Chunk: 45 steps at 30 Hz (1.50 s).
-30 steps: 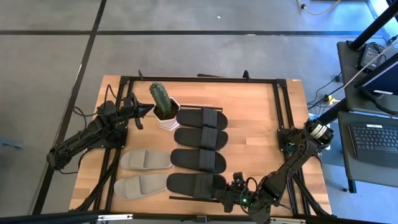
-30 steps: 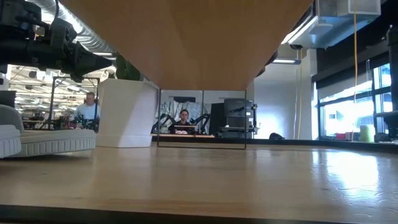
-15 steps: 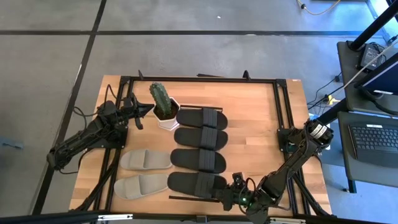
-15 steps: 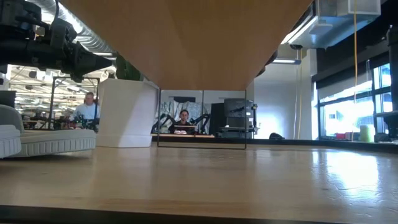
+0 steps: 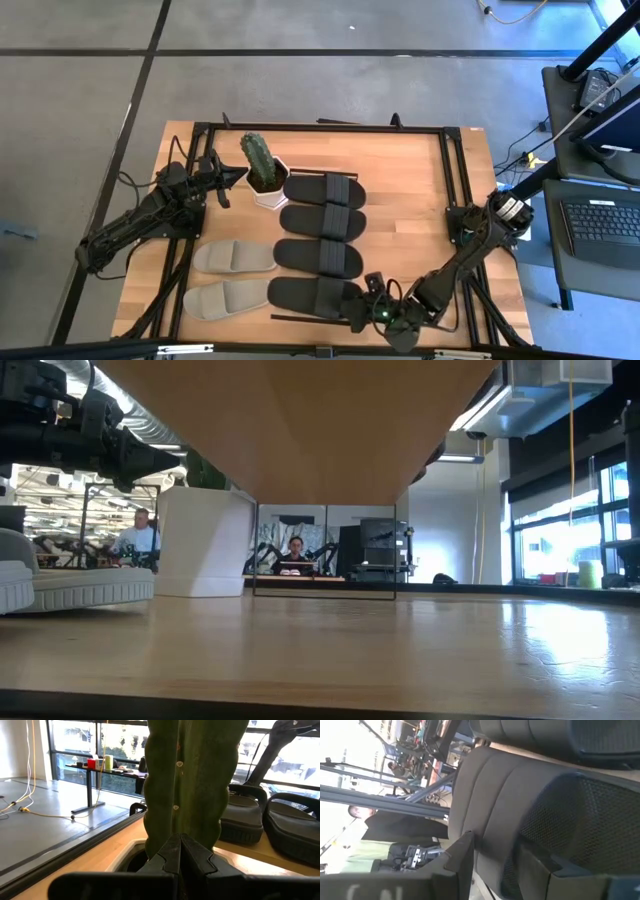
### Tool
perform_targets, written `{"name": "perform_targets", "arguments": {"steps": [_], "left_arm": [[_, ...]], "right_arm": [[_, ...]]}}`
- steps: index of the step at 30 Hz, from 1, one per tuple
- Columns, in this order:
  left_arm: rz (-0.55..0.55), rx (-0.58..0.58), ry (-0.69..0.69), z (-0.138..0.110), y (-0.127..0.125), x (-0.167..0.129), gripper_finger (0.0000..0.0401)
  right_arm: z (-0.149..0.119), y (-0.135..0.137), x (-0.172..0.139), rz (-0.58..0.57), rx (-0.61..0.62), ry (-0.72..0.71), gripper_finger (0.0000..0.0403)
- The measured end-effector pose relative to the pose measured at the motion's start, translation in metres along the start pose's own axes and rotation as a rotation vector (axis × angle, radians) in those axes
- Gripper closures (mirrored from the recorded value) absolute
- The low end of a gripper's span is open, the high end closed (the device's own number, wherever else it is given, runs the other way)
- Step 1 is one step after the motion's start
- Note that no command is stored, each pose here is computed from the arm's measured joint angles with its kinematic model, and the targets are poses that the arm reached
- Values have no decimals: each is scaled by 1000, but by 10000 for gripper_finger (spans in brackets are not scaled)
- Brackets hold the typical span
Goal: Pick and place slides into the shelf
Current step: Put the black slide on the shelf
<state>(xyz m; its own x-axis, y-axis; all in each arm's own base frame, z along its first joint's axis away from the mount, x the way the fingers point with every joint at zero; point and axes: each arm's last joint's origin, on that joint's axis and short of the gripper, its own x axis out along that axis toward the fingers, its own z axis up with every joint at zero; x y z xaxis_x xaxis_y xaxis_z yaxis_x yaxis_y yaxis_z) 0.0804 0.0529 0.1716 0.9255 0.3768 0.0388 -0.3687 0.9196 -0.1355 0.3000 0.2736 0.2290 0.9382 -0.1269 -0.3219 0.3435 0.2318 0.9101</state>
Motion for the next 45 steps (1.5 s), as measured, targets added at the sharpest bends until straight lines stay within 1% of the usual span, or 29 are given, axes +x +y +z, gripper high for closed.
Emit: {"name": "perform_targets", "arguments": {"steps": [10, 17, 21, 27, 37, 45], "left_arm": [[0, 0, 0, 0, 0, 0, 401], [0, 0, 0, 0, 0, 0, 401], [0, 0, 0, 0, 0, 0, 401], [0, 0, 0, 0, 0, 0, 401], [0, 0, -1, 0, 0, 0, 401], [0, 0, 0, 0, 0, 0, 401]], "right_arm": [[1, 0, 2, -3, 0, 12, 275], [8, 9, -5, 15, -84, 7, 275], [9, 11, -6, 13, -85, 18, 275], [10, 6, -6, -29, -61, 39, 275], [13, 6, -1, -41, -44, 81, 275], [14, 8, -2, -48, -45, 86, 275]]}}
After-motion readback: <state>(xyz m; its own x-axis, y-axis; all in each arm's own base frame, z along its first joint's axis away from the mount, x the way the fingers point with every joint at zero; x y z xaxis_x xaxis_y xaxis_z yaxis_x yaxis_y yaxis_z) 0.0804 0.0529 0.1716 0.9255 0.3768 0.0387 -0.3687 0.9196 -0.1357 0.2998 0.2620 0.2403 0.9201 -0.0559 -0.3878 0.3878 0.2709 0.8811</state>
